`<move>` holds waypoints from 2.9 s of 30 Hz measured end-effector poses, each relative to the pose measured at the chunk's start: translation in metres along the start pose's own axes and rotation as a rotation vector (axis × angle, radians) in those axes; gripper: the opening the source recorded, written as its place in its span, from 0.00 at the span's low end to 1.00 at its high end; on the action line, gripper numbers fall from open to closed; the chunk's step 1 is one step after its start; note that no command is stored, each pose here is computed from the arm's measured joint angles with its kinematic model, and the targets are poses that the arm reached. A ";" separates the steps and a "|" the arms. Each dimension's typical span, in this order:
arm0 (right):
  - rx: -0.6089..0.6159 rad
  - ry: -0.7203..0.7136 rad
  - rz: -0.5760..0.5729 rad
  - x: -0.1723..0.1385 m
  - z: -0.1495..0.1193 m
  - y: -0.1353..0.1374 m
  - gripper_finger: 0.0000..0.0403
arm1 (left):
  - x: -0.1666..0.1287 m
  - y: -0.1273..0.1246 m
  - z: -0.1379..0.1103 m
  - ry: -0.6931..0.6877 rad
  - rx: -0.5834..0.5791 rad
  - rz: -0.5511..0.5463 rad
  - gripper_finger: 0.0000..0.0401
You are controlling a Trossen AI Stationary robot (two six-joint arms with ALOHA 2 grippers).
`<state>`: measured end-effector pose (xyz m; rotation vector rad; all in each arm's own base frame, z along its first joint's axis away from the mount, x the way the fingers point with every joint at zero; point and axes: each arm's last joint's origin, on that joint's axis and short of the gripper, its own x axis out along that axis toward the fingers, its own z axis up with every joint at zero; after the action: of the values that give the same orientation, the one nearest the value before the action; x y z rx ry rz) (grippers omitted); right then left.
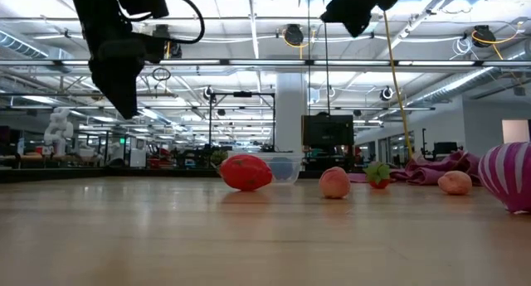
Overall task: Pick and placing Produce into tupperware
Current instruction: Put the red dragon fruit into the transparent bin
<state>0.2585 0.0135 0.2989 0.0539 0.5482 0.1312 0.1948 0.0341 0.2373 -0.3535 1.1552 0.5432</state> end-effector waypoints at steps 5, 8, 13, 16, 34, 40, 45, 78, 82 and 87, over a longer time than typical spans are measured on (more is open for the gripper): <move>-0.019 -0.006 0.031 0.029 -0.004 -0.003 0.32 | 0.001 -0.001 0.001 -0.015 -0.008 -0.007 0.56; -0.039 -0.015 0.030 0.048 -0.005 -0.005 0.39 | 0.001 -0.003 0.002 -0.035 -0.015 -0.019 0.56; -0.057 0.044 0.010 0.073 -0.004 -0.015 0.48 | 0.001 -0.004 0.004 -0.050 0.011 -0.026 0.56; -0.069 0.115 -0.007 0.086 0.009 -0.022 0.50 | 0.001 -0.004 0.004 -0.049 0.012 -0.026 0.56; 0.068 0.431 -0.079 0.155 0.023 -0.041 0.54 | 0.002 0.015 -0.006 0.058 0.075 0.171 0.56; 0.116 0.440 -0.085 0.164 0.017 -0.042 0.57 | 0.002 0.024 -0.004 0.064 0.049 0.228 0.56; 0.155 0.430 -0.016 0.170 0.015 -0.041 0.60 | 0.003 0.026 -0.004 0.067 0.055 0.233 0.56; 0.192 0.552 -0.040 0.215 -0.030 -0.060 0.68 | 0.003 0.026 -0.004 0.066 0.057 0.231 0.56; 0.199 0.579 -0.040 0.223 -0.041 -0.061 0.68 | 0.003 0.026 -0.003 0.065 0.057 0.231 0.56; 0.198 0.586 -0.040 0.223 -0.042 -0.061 0.68 | 0.003 0.025 -0.004 0.064 0.058 0.230 0.56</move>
<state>0.4324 -0.0156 0.1428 0.2005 1.1464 0.0511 0.1783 0.0536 0.2339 -0.1899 1.2799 0.7009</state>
